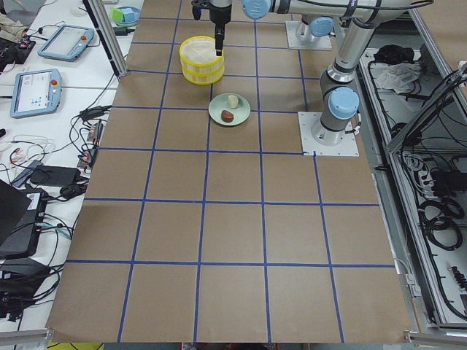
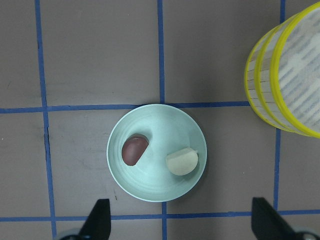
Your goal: Place buns in different layers of steamer
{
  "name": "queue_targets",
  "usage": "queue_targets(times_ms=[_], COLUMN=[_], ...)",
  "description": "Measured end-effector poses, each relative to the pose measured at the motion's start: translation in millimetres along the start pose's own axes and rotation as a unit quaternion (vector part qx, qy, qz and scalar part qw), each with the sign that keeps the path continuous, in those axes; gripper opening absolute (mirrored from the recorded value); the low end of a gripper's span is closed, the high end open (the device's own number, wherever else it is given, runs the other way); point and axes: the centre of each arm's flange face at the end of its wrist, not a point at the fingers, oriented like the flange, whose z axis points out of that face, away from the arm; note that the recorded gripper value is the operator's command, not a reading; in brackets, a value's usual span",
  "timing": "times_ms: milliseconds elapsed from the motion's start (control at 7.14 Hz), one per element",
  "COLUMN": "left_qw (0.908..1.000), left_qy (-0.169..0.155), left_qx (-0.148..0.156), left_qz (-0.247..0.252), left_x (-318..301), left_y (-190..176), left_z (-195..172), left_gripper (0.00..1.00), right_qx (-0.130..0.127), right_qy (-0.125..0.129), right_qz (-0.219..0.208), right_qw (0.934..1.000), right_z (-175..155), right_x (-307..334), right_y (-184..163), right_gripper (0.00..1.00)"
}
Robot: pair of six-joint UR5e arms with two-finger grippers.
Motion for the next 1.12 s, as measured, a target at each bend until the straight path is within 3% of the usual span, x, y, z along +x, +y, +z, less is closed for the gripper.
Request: queue_targets(times_ms=[280, 840, 1120], left_qw=[1.0000, 1.0000, 1.0000], left_qy=[0.000, 0.000, 0.000], left_qx=[0.000, -0.003, -0.006], left_qz=[0.000, 0.000, 0.000], left_x=[-0.1, 0.0, 0.0], left_y=[0.1, 0.2, 1.9], left_z=[0.3, 2.3, 7.8], left_gripper=[1.00, 1.00, 1.00], right_qx=[0.012, 0.009, -0.005], right_qy=[-0.001, -0.001, -0.001], right_qz=[-0.001, -0.001, -0.001], right_qw=[0.9999, 1.0000, 1.0000], right_z=[2.4, 7.5, 35.5], right_x=[-0.3, -0.7, -9.4], right_y=[-0.5, -1.1, -26.3], right_gripper=[1.00, 1.00, 1.00])
